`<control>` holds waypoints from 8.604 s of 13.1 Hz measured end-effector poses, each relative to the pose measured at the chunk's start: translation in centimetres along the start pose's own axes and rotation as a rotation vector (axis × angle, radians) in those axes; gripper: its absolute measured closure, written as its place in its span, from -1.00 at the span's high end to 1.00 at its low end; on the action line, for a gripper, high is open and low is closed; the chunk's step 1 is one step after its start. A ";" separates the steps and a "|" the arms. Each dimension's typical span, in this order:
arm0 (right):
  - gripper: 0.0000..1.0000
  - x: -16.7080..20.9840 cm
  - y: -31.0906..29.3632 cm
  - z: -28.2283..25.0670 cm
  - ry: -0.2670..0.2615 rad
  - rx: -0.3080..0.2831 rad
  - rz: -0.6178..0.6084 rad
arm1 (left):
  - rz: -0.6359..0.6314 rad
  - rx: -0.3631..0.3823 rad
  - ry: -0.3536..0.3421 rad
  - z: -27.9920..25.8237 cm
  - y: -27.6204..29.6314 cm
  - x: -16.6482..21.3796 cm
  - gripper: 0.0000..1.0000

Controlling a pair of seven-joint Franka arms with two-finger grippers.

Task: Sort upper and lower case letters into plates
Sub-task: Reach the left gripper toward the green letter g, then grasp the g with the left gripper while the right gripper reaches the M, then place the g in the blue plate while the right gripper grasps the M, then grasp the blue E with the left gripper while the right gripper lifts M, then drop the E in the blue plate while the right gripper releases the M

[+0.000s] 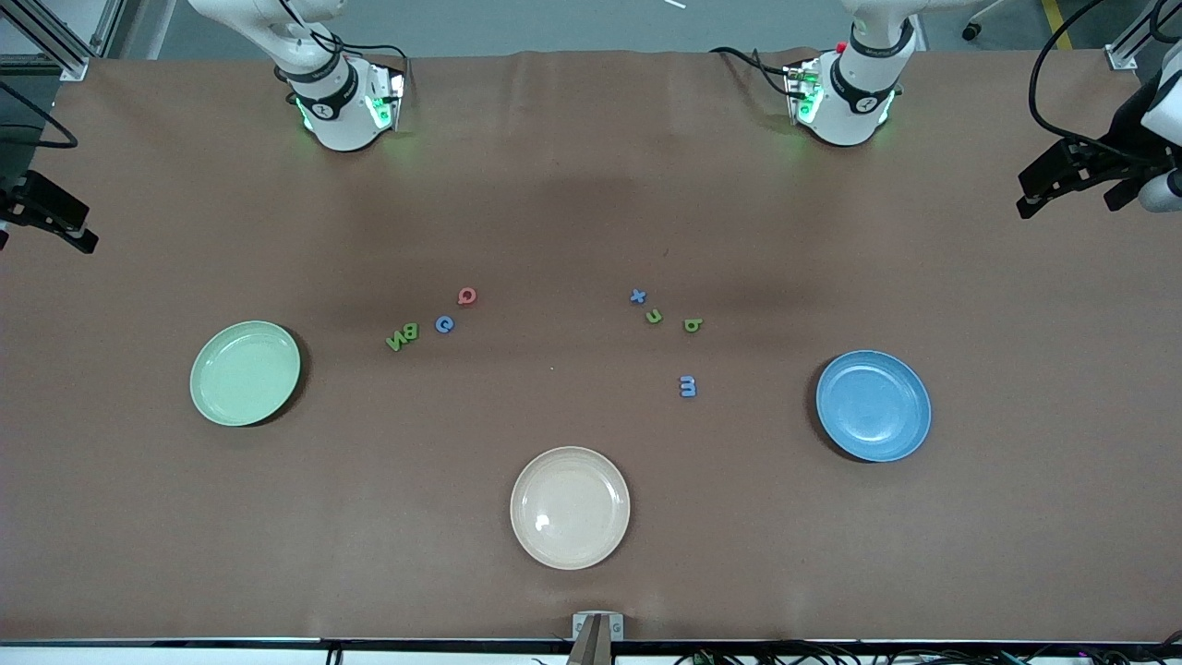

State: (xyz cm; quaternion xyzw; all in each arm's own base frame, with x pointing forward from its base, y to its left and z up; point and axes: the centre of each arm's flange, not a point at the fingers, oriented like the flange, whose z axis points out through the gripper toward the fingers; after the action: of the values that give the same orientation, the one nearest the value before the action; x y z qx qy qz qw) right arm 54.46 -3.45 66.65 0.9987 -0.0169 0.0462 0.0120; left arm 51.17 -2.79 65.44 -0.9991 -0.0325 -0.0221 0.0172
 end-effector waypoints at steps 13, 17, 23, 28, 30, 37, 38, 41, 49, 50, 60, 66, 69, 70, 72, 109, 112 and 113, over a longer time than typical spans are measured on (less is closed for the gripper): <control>1.00 1.7 -3.4 2.3 -0.015 0.004 -0.058 | -0.013 -0.042 -0.086 13.5 7.6 8.7 1.00; 1.00 3.1 -7.6 5.0 -0.028 0.007 -0.124 | -0.106 -0.049 -0.096 22.9 19.6 8.8 1.00; 1.00 5.1 -9.2 13.0 -0.161 -0.003 -0.145 | -0.123 -0.069 -0.061 34.2 27.8 2.1 0.97; 0.97 4.1 -10.9 22.1 -0.275 -0.053 0.130 | -0.146 -0.046 -0.051 39.9 31.4 -4.5 0.81; 0.97 3.0 -12.9 25.0 -0.265 -0.072 0.247 | -0.167 -0.018 -0.043 42.2 32.1 -6.1 0.64; 0.97 -4.7 -17.8 38.0 -0.169 -0.072 0.508 | -0.266 -0.022 -0.047 46.9 33.2 -7.4 0.52; 0.97 -5.6 -18.2 38.9 -0.161 -0.072 0.545 | -0.272 -0.022 -0.049 47.1 33.1 -7.5 0.52; 0.97 -6.5 -19.1 39.8 -0.144 -0.067 0.607 | -0.339 -0.024 -0.047 47.0 33.3 -7.5 0.32; 0.95 -7.1 -19.3 46.4 -0.101 -0.042 0.670 | -0.419 -0.008 -0.055 46.9 33.7 -8.0 0.11; 0.95 -7.3 -19.4 46.9 -0.096 -0.039 0.672 | -0.424 0.003 -0.061 46.8 33.7 -8.2 0.10; 0.27 -8.4 -19.6 47.8 -0.102 -0.043 0.675 | -0.457 0.022 -0.040 45.5 31.8 -6.4 -0.22; -0.15 -8.5 -19.7 47.8 -0.103 -0.044 0.674 | -0.485 0.027 0.082 41.4 14.5 5.8 -0.22; -0.30 -8.4 -19.8 47.8 -0.101 -0.042 0.674 | -0.510 0.044 0.068 42.1 7.1 7.6 -0.22; -0.30 -8.4 -19.8 47.8 -0.101 -0.042 0.674 | -0.518 0.049 0.062 42.5 5.6 7.8 -0.22; -0.30 -8.4 -19.8 47.7 -0.100 -0.042 0.674 | -0.533 0.055 0.049 43.1 3.8 7.8 -0.22; 0.67 -3.4 8.2 45.5 -0.209 0.022 0.063 | -0.632 0.040 -0.016 43.4 30.8 5.4 -0.46; 1.00 -0.6 4.1 39.3 -0.242 0.018 0.141 | -0.647 0.092 -0.009 38.5 21.5 9.0 -0.46; 1.00 -0.2 1.9 37.9 -0.236 0.013 0.178 | -0.619 0.108 -0.016 37.9 18.5 9.1 -0.46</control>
State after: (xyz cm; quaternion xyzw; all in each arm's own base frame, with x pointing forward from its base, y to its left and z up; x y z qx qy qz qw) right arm 57.64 -6.34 28.96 0.9918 -0.1064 -0.0706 -0.0004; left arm 63.12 -19.33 27.36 -0.9396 -0.3362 -0.0167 0.0625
